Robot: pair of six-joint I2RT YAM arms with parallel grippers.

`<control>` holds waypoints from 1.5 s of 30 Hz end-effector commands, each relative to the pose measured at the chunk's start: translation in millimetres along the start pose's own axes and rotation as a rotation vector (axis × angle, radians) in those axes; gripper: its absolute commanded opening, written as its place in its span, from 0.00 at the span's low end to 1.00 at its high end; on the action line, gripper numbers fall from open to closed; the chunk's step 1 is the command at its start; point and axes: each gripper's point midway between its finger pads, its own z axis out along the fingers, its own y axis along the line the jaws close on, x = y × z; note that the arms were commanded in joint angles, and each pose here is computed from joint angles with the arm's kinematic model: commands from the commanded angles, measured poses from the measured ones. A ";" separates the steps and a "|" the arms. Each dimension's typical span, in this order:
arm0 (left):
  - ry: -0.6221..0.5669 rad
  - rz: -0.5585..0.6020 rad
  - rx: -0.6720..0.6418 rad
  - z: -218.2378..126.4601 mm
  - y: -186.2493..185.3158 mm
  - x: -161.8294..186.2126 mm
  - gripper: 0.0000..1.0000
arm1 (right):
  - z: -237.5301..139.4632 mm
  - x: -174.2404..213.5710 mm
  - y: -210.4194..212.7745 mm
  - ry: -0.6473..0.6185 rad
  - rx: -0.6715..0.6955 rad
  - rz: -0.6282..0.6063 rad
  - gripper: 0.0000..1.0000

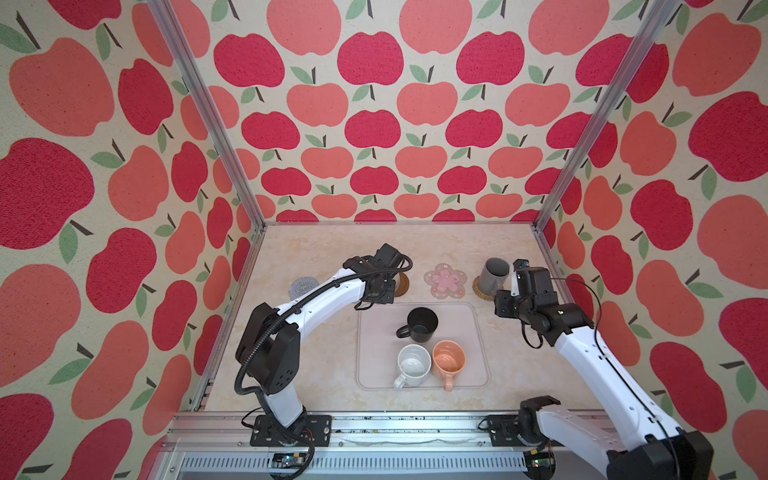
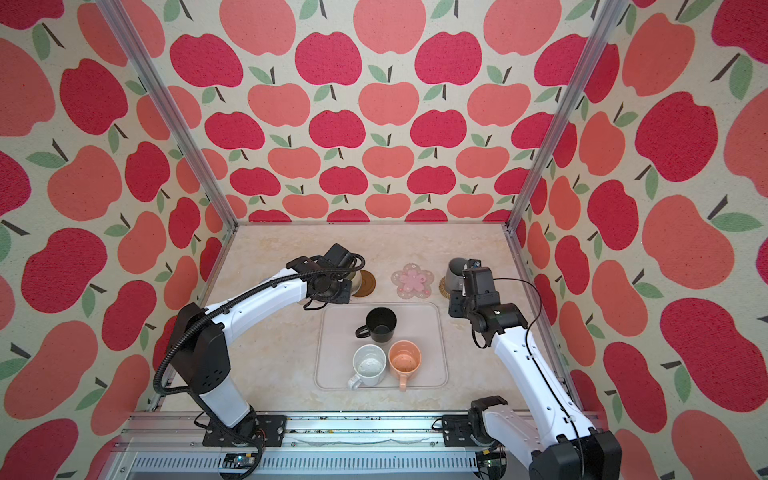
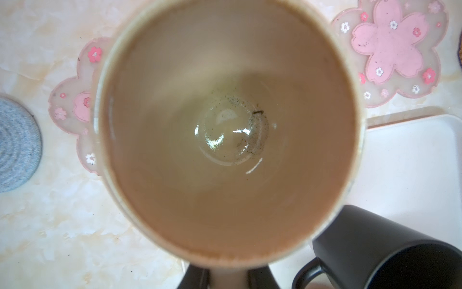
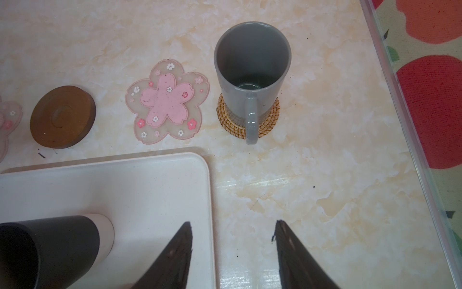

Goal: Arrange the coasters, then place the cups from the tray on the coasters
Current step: 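Carry the beige mug with the left gripper over the brown round coaster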

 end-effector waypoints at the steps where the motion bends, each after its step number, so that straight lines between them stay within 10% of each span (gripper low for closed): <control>1: -0.117 -0.005 0.015 -19.6 -4.3 -36.5 0.00 | 2.5 3.5 -3.7 0.012 0.008 -0.014 0.56; 45: 0.028 -0.127 -0.028 37.4 -27.2 -72.9 0.00 | 23.8 -12.0 -11.3 0.049 0.006 -0.065 0.56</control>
